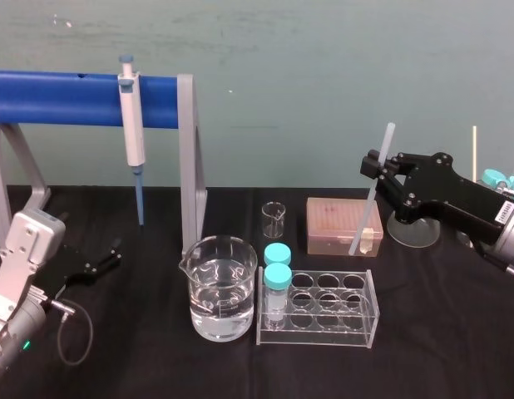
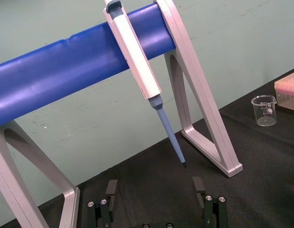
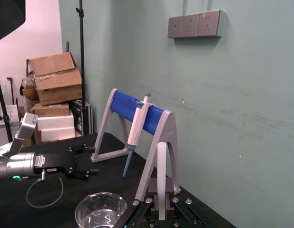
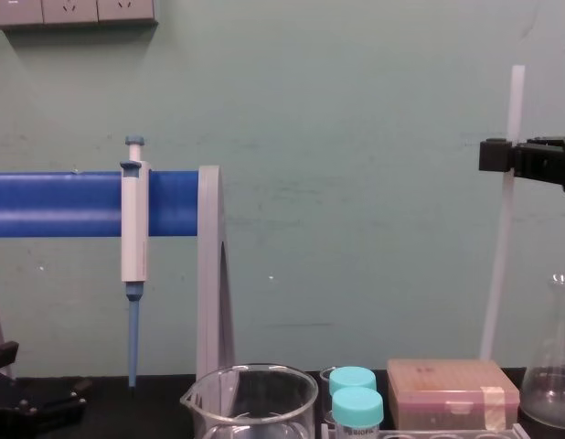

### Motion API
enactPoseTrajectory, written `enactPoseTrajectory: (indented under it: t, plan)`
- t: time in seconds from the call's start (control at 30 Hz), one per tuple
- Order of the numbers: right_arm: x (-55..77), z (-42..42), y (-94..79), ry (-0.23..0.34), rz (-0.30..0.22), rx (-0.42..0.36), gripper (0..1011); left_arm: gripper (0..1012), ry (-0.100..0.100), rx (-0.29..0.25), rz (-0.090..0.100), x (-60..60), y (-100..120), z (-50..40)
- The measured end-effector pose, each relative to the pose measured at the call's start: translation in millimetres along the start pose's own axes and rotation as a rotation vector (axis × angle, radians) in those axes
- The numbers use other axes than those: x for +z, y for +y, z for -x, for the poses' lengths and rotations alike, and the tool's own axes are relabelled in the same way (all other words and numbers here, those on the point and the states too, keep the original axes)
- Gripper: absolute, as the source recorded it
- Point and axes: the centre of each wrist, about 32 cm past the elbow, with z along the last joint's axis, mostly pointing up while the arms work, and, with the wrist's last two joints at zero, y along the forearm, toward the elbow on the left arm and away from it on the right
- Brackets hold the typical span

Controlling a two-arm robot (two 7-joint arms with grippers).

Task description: Pick up the stirring rod with one hand, then place it down.

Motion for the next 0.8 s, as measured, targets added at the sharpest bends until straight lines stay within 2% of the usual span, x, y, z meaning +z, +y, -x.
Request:
enactPoseTrajectory:
  t: [0.8]
  plan:
    - [-2.1, 1.9, -0.8, -0.001, 0.004, 0.012, 70, 1000, 0.000, 0.000, 0.000, 0.0, 0.0, 0.0]
